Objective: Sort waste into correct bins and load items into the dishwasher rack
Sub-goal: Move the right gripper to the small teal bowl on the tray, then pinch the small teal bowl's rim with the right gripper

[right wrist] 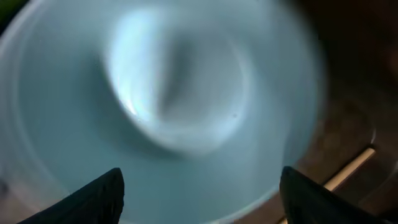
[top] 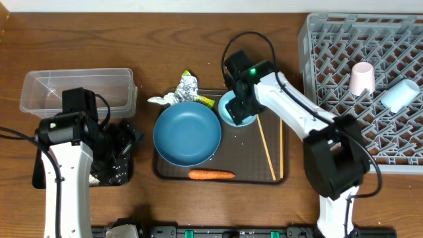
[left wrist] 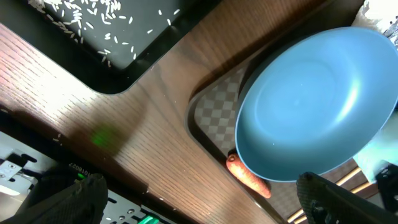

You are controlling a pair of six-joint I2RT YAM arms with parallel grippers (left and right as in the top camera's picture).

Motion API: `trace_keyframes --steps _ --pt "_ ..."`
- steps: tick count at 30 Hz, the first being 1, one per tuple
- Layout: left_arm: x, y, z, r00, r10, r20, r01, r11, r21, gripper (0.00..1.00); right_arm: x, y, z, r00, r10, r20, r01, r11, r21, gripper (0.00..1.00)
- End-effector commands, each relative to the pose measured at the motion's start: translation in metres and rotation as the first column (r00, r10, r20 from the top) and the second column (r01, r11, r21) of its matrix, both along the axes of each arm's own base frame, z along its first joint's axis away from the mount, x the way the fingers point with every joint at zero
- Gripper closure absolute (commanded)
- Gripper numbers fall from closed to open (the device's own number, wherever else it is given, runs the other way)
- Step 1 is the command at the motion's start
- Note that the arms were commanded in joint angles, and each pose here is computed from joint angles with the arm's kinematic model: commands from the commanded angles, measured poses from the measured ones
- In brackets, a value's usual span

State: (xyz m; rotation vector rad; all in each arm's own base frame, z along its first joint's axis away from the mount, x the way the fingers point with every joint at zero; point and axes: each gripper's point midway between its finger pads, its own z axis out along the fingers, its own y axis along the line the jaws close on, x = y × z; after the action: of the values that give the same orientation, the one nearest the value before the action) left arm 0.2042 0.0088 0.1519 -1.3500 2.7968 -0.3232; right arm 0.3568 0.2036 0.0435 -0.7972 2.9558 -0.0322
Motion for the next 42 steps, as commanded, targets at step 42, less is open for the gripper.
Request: trace_keyframes --steps 42 --pt "0.001 0.003 0.003 1.0 0.0 0.008 0.0 1.0 0.012 0.0 -0.067 0.021 0.004 0.978 0.209 -0.024 -0.208 0.978 0.03 0.26"
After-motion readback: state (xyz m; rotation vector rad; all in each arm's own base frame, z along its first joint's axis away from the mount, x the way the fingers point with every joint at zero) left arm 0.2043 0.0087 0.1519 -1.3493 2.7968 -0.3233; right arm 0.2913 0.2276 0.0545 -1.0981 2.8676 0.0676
